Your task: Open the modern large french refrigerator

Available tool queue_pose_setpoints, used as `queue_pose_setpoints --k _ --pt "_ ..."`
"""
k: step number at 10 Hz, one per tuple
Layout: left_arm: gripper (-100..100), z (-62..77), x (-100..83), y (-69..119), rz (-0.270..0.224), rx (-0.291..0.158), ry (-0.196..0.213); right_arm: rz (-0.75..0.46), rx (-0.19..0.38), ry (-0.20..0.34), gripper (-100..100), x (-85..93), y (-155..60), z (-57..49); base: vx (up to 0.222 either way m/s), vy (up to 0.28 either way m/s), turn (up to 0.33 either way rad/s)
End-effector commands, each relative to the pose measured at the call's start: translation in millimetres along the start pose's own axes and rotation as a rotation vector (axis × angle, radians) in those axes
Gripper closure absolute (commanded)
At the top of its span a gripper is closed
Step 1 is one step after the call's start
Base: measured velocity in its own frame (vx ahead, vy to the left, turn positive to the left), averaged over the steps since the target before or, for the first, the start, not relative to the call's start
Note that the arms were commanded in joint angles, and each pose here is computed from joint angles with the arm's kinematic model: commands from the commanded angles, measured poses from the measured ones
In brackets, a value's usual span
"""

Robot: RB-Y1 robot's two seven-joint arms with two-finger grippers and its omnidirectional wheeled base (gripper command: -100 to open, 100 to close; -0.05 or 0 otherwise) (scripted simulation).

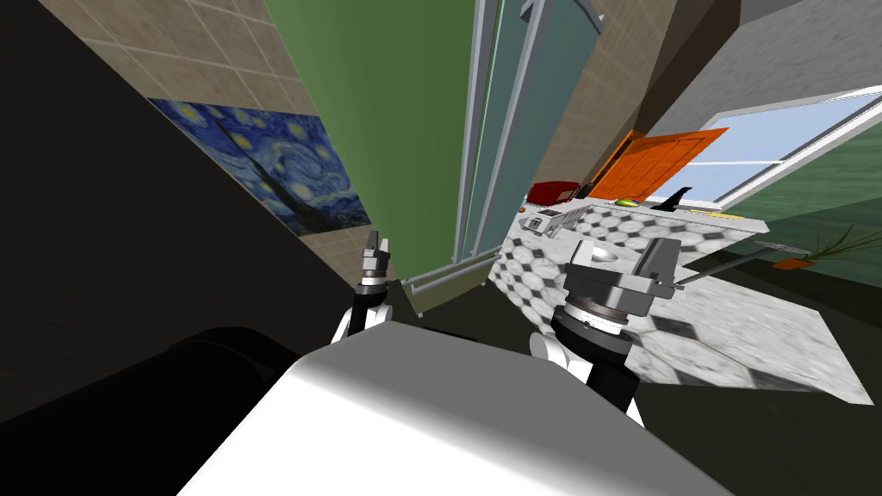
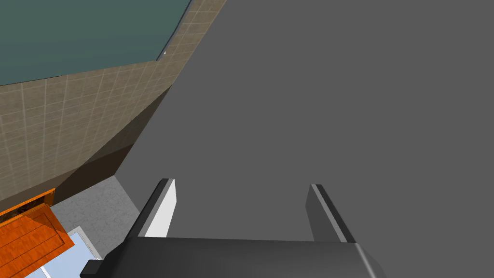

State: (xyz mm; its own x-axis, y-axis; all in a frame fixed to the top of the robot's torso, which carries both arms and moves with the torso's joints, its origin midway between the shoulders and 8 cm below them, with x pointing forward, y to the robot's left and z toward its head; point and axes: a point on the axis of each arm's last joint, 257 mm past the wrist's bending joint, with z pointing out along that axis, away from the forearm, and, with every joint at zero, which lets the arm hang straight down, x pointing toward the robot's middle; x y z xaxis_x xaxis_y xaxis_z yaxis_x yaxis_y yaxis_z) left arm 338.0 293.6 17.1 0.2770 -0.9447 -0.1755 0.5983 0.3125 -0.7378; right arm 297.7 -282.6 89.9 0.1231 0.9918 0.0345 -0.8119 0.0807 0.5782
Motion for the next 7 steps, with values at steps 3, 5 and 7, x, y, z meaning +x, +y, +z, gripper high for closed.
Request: queue_pose_setpoints --k 3,5,7 --pt "0 0.0 0.0 -0.1 0.000 0.000 0.000 0.000 0.000 0.000 0 0.0 0.1 0.0 0.000 0.000 0.000" --pt "0 0.0 0.0 -0.1 0.000 0.000 0.000 0.000 0.000 0.000 0 0.0 0.1 0.0 0.000 0.000 0.000" --pt "0 0.0 0.0 -0.1 0.000 0.000 0.000 0.000 0.000 0.000 0 0.0 0.1 0.0 0.000 0.000 0.000"
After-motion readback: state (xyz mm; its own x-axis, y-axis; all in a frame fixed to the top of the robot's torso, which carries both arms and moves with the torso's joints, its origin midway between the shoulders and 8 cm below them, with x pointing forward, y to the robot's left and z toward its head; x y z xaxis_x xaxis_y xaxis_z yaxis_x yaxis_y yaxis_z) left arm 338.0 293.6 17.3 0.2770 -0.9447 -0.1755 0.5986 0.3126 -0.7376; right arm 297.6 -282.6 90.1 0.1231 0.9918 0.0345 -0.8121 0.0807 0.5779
